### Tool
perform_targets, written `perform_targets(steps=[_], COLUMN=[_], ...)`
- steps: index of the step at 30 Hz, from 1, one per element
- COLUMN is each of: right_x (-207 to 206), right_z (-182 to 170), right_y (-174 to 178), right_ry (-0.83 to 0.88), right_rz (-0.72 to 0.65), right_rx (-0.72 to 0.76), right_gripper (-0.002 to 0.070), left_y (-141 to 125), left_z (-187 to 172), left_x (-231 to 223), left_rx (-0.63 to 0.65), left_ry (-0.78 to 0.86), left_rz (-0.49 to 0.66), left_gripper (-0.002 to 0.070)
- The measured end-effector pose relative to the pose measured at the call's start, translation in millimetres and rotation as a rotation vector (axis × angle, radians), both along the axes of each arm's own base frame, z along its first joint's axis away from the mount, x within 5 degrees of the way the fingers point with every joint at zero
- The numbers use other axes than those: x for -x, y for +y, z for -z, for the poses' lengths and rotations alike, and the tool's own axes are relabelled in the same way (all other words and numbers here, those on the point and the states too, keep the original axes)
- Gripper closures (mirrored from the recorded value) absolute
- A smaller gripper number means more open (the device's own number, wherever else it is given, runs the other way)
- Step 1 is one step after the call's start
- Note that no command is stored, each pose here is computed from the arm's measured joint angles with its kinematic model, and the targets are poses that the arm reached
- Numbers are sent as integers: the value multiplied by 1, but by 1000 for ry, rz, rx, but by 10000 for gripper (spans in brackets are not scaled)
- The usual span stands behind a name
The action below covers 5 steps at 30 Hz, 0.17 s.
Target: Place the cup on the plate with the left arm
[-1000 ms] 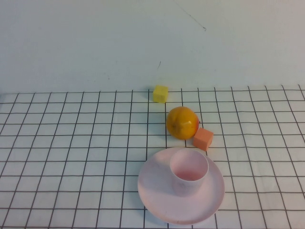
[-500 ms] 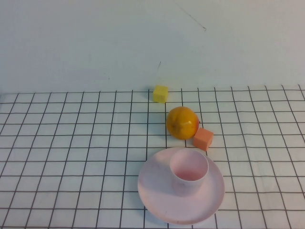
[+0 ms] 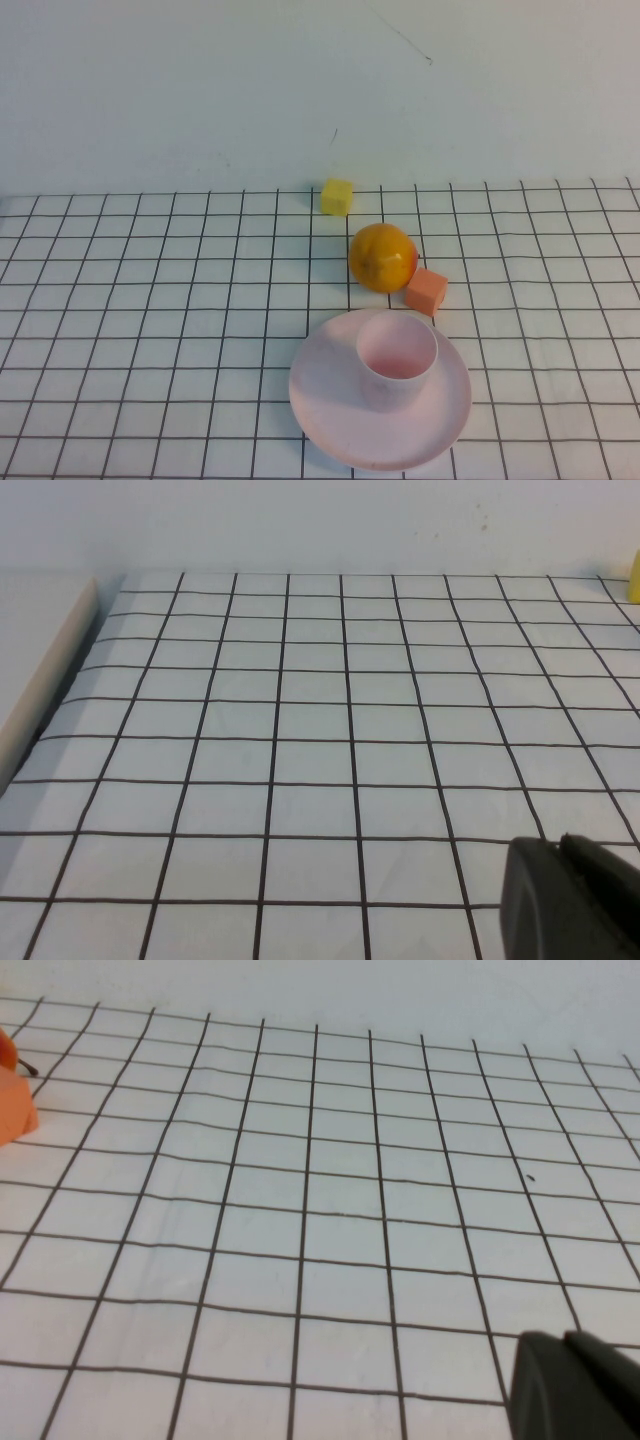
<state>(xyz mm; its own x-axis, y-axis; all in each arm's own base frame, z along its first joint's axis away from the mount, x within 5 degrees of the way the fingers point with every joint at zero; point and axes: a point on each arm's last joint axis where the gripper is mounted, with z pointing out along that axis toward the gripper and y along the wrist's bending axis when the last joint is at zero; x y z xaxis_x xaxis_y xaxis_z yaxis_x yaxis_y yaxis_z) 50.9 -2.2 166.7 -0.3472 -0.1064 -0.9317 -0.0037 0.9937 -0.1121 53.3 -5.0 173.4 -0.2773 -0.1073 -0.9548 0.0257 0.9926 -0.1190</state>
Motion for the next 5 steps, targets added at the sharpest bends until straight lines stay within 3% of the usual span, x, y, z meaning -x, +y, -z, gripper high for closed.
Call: perform_targets(steps=[5], right_x=[0], right_z=[0], right_y=[0], right_ry=[0], right_rz=[0], right_rx=[0], right_gripper=[678], left_y=[0], left_z=[0], left_x=[0], left_rx=[0], left_ry=[2], left_rz=[0], left_gripper=[677])
